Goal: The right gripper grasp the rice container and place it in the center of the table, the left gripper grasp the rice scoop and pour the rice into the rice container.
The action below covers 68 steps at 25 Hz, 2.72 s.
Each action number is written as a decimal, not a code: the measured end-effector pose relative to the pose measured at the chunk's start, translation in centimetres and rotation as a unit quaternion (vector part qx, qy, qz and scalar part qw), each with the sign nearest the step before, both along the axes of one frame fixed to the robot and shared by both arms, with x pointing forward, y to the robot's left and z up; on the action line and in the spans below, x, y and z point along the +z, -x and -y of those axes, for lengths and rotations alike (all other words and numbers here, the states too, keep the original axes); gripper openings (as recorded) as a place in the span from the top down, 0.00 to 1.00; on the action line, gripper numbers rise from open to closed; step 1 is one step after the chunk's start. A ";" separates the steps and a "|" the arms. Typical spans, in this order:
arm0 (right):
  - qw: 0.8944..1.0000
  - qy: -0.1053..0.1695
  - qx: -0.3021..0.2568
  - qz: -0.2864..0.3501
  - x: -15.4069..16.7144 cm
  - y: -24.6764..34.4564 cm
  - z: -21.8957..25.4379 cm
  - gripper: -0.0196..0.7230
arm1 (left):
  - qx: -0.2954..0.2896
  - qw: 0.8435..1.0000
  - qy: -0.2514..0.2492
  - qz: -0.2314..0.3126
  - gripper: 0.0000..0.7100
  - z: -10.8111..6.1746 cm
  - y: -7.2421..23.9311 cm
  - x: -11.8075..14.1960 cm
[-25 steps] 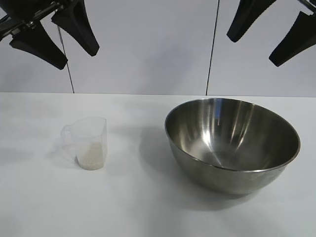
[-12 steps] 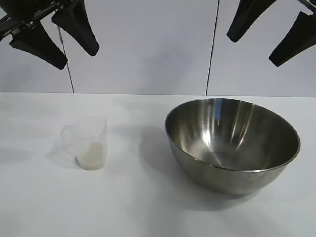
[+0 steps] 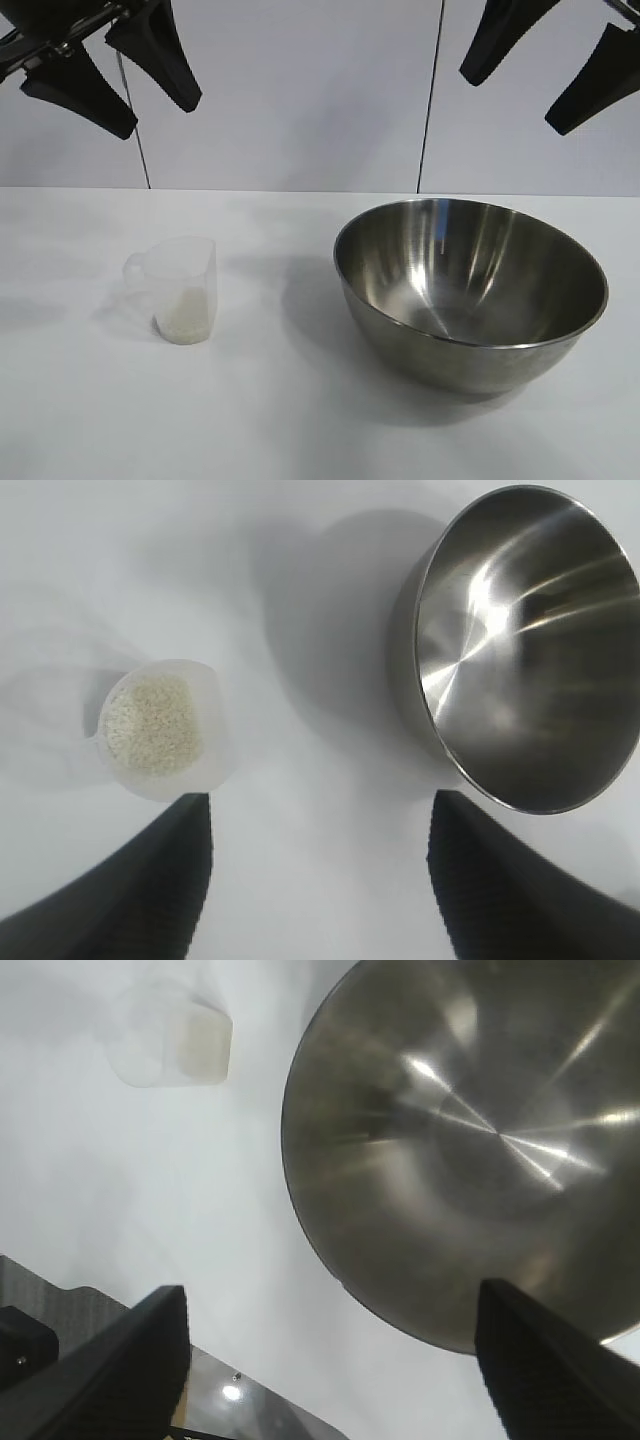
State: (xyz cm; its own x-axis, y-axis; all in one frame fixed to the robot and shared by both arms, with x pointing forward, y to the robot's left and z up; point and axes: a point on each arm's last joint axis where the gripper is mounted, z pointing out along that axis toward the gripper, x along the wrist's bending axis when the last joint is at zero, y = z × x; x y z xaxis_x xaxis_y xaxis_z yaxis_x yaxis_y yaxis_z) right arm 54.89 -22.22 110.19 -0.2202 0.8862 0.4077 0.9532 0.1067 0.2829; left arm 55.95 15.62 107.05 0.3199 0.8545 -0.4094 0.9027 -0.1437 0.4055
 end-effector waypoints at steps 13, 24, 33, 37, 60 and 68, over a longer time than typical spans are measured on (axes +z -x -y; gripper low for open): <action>0.987 0.155 -0.030 -0.017 -2.2 -1.0 2.6 0.24 | 0.003 1.000 0.001 0.006 0.35 0.0 -0.1 0.0; 0.976 0.172 -0.058 -0.119 -9.2 -4.4 4.7 0.24 | 0.007 1.000 0.003 0.014 0.35 0.0 -0.3 0.1; 0.978 0.170 -0.083 -0.082 -9.7 -5.6 6.3 0.24 | 0.001 1.000 0.001 0.019 0.35 0.0 -0.3 0.1; 0.979 0.169 -0.081 -0.078 -10.3 -5.9 6.3 0.24 | 0.002 1.000 0.001 0.021 0.35 0.0 -0.3 0.1; 0.983 0.136 -0.057 -0.110 -18.5 -8.5 3.6 0.77 | 0.010 0.999 0.004 0.036 0.35 0.0 -0.6 0.2; 0.985 0.123 -0.040 -0.117 -18.5 -8.3 3.3 0.96 | 0.013 0.999 0.005 0.043 0.35 0.0 -0.7 0.3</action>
State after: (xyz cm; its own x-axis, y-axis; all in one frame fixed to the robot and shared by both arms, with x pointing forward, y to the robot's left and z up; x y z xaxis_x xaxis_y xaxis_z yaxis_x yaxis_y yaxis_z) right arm 63.20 -25.48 91.74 -0.0704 0.9754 0.2089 0.9974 0.0658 0.0285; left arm 56.69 15.62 107.36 0.3310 0.8588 -0.3909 0.8681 -0.1149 0.4828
